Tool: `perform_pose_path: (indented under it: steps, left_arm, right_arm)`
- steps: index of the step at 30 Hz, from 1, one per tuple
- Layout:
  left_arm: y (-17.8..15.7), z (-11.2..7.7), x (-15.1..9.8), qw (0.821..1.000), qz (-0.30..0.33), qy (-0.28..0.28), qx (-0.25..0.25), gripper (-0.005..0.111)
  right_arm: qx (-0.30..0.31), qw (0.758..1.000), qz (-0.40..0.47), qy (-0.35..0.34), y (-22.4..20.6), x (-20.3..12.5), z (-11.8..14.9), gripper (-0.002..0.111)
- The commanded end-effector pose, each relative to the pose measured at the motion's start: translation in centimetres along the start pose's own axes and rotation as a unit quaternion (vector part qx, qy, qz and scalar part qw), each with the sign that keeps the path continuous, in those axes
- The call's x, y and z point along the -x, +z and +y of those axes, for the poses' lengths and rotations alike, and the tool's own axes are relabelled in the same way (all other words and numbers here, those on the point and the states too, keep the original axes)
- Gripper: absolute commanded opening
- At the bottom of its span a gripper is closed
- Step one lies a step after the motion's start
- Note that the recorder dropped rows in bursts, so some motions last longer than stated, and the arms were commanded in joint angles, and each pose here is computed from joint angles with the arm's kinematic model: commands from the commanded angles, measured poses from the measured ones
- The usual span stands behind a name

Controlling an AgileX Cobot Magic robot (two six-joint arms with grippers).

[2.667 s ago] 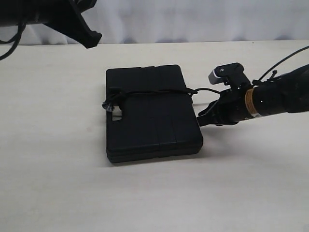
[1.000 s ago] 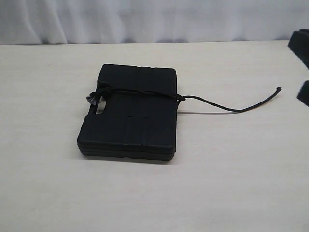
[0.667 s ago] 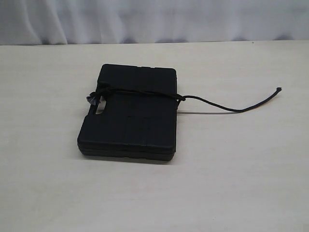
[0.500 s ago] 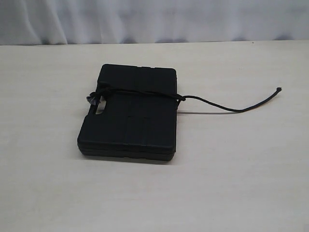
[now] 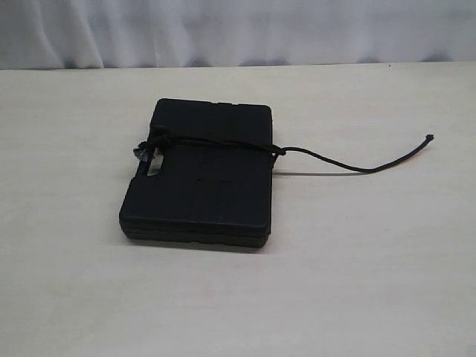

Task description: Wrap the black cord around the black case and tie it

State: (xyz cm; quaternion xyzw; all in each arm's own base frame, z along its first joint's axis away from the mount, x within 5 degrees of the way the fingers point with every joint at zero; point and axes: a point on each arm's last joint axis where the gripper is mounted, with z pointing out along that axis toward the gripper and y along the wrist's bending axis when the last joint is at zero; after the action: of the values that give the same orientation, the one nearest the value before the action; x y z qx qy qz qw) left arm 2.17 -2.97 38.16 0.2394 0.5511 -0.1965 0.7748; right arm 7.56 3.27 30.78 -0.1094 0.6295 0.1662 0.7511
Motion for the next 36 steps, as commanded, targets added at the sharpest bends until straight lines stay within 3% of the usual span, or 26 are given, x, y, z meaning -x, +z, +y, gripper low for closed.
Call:
perform_pose_path:
  steps: [1,8,13,18,25,31,36]
  left_arm:
    - [-0.1,-0.1,-0.2,1.000,0.002,-0.005,-0.002,0.000]
    - [-0.5,0.1,-0.3,1.000,0.004,0.026,0.012,0.000]
    - [-2.1,1.1,-2.5,0.996,0.020,-0.002,0.092,0.000]
    - [-2.5,1.1,-4.2,0.991,0.024,0.008,0.133,0.000]
    - [-2.9,1.5,-4.9,0.967,0.034,-0.011,0.251,0.000]
    - [-3.0,1.7,-5.3,0.957,0.038,-0.008,0.287,0.000]
    - [-3.1,1.7,-7.2,0.955,0.052,0.006,0.291,0.000]
  right_arm:
    - [-0.003,1.000,0.001,0.005,-0.1,-0.1,-0.1,0.004]
    - [-0.003,1.000,0.001,0.005,-0.1,-0.1,-0.1,0.004]
    - [-0.004,1.000,0.001,0.005,-0.1,-0.1,-0.1,0.004]
    - [-0.004,1.000,0.001,0.005,-0.1,-0.1,-0.1,0.004]
    - [-0.004,1.000,0.001,0.005,-0.1,-0.1,-0.1,0.004]
    - [-0.004,1.000,0.001,0.005,-0.1,-0.1,-0.1,0.004]
    - [-0.004,1.000,0.001,0.005,-0.1,-0.1,-0.1,0.004]
